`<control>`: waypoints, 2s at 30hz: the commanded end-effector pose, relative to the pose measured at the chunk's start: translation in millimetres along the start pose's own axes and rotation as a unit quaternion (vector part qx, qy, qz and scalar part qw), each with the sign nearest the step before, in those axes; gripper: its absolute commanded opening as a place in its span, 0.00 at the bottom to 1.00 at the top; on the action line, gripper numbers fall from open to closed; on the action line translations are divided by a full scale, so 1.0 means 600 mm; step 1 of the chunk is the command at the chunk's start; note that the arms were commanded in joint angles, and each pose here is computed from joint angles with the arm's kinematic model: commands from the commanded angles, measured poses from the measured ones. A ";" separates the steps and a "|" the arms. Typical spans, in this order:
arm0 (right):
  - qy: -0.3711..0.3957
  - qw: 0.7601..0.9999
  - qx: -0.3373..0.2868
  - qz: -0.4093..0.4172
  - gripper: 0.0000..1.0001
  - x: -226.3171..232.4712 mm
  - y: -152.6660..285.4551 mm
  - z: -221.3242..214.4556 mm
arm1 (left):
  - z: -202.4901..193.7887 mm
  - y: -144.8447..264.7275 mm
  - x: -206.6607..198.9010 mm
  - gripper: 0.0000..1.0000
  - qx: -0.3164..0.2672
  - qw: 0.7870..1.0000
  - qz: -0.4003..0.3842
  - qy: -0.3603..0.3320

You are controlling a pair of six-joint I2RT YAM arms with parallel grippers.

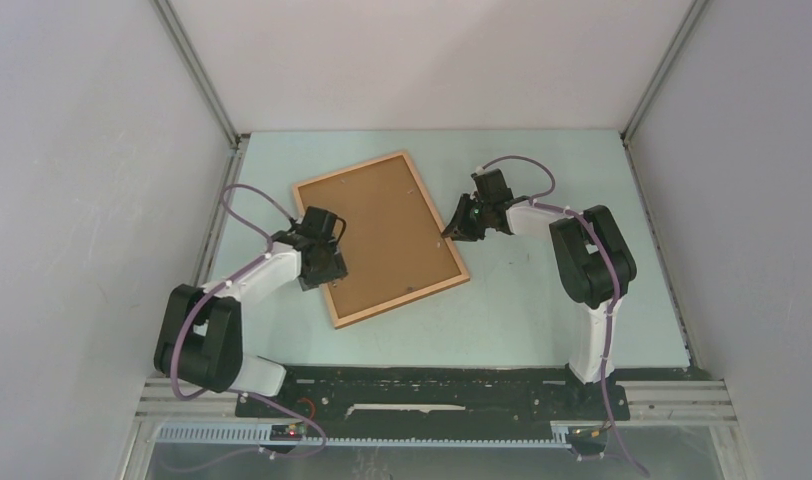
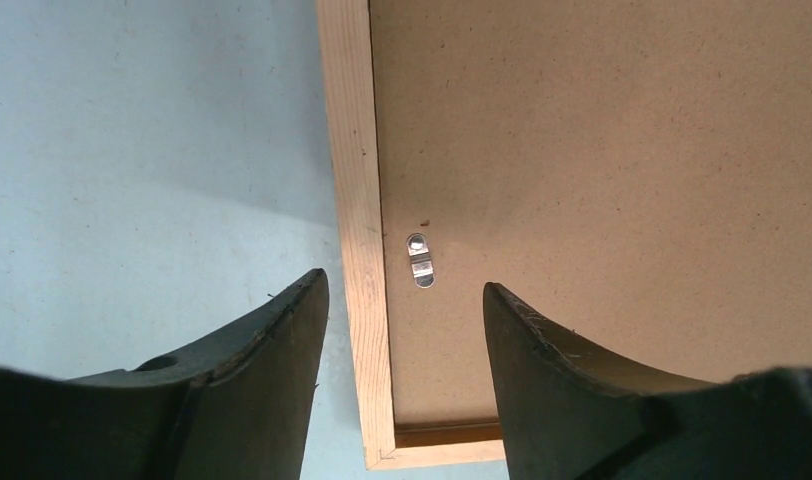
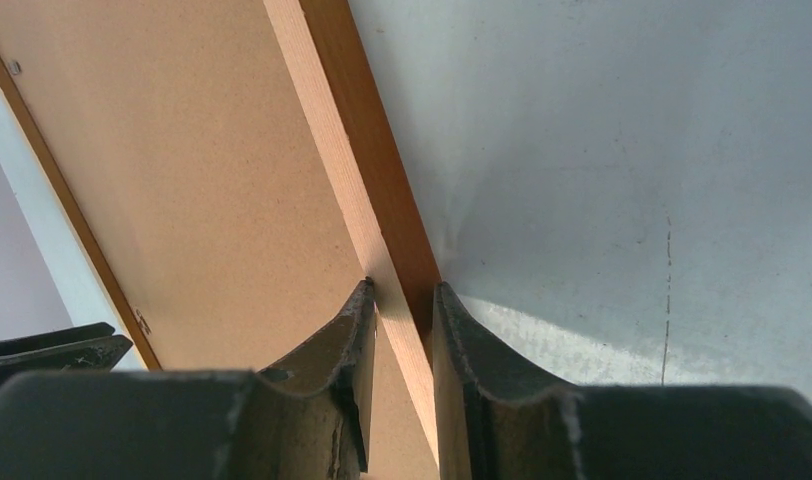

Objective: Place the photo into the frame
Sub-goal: Install the photo frame at the center of the board.

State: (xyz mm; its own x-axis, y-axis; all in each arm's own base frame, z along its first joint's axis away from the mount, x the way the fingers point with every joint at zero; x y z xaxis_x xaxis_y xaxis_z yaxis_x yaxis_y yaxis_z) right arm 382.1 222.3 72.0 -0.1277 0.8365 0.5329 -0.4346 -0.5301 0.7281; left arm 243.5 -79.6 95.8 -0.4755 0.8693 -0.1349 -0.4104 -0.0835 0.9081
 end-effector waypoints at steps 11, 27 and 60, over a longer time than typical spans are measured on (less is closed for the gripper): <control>-0.008 0.999 -0.026 0.033 0.20 0.022 0.012 0.025 | -0.008 -0.026 0.009 0.60 0.008 1.000 0.018 -0.001; -0.006 0.999 -0.025 0.037 0.21 0.023 0.009 0.024 | -0.009 -0.037 0.022 0.29 0.003 0.999 0.048 -0.011; 0.006 0.999 -0.017 0.038 0.22 0.034 0.007 0.024 | -0.017 -0.043 0.044 0.00 -0.035 0.980 -0.040 0.192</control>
State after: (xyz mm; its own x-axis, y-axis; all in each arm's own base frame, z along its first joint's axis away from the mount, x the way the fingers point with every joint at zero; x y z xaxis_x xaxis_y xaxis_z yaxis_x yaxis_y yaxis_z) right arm 385.0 225.0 76.0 -0.1272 0.8173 0.5620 -0.4417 -0.5540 0.7057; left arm 235.9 -65.6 73.6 -0.6332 0.7163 -0.2932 -0.4725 -0.0577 0.8794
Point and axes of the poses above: each gripper's point midway between its finger pads, its own y axis back along the fingers, its own x axis along the line the jaws close on, z = x × y, the point moved 6 cm from there along y, back along the fingers, and after that the axes turned 9 degrees about y, right-handed, at the moved point
